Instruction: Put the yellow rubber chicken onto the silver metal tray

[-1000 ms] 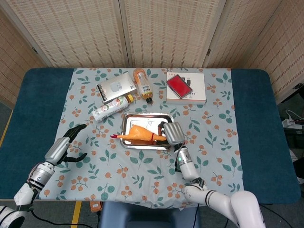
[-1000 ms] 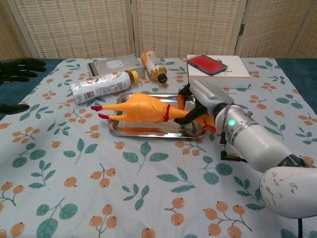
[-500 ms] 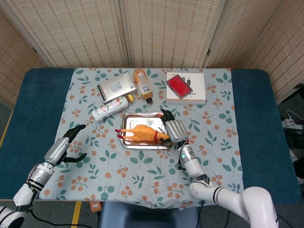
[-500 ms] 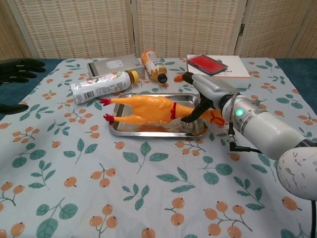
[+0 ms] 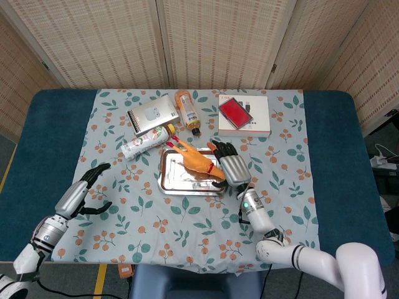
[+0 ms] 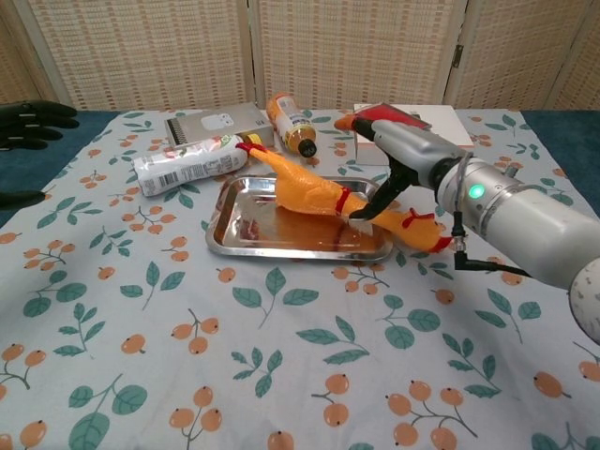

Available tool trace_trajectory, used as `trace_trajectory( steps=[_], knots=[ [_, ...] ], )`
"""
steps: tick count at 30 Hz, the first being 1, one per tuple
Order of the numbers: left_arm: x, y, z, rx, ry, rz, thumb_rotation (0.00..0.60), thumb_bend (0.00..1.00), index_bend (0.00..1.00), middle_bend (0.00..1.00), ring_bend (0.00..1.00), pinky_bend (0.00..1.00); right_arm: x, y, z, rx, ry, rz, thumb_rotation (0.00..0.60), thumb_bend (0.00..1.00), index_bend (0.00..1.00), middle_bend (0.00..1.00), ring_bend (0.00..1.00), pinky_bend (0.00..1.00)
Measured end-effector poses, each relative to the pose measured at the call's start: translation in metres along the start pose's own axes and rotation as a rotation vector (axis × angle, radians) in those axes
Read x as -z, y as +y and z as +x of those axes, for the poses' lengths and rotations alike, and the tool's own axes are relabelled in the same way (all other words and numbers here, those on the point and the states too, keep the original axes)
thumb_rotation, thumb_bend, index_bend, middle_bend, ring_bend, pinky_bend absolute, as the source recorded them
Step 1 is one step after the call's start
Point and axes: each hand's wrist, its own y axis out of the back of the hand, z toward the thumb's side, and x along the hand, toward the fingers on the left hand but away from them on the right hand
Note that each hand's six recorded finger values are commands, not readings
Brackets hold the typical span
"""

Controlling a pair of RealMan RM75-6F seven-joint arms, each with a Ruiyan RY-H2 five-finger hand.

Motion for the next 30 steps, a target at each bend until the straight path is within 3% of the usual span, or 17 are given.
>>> trace_trajectory(
  steps=[4,10,14,19,23,30],
  knots=[
    [0.003,0.006,-0.026,0.003,0.003,0.059,0.6,0.33,0.0,0.0,0.0,0.0,0.0,0.022,0.022,0.034,0.04,-0.003,0.6,0.03,0.0,0.0,0.0,0.0],
    [0.02,0.013,-0.075,-0.027,0.068,0.207,0.6,0.34,0.0,0.0,0.0,0.0,0.023,0.065,0.091,0.073,0.057,0.068,0.6,0.03,0.0,0.0,0.0,0.0],
    [0.03,0.018,-0.11,-0.091,0.125,0.321,0.6,0.34,0.0,0.0,0.0,0.0,0.057,0.086,0.161,0.086,-0.012,0.173,0.6,0.03,0.0,0.0,0.0,0.0],
    [0.035,0.03,-0.159,-0.207,0.18,0.474,0.6,0.35,0.0,0.0,0.0,0.0,0.087,0.097,0.228,0.129,-0.129,0.294,0.6,0.03,0.0,0.0,0.0,0.0],
    [0.035,0.04,-0.171,-0.286,0.188,0.543,0.6,0.35,0.0,0.0,0.0,0.0,0.109,0.105,0.279,0.178,-0.246,0.32,0.6,0.03,0.0,0.0,0.0,0.0],
    [0.045,0.036,-0.172,-0.271,0.255,0.602,0.6,0.36,0.0,0.0,0.0,0.0,0.125,0.117,0.302,0.15,-0.255,0.262,0.6,0.03,0.0,0.0,0.0,0.0]
  ],
)
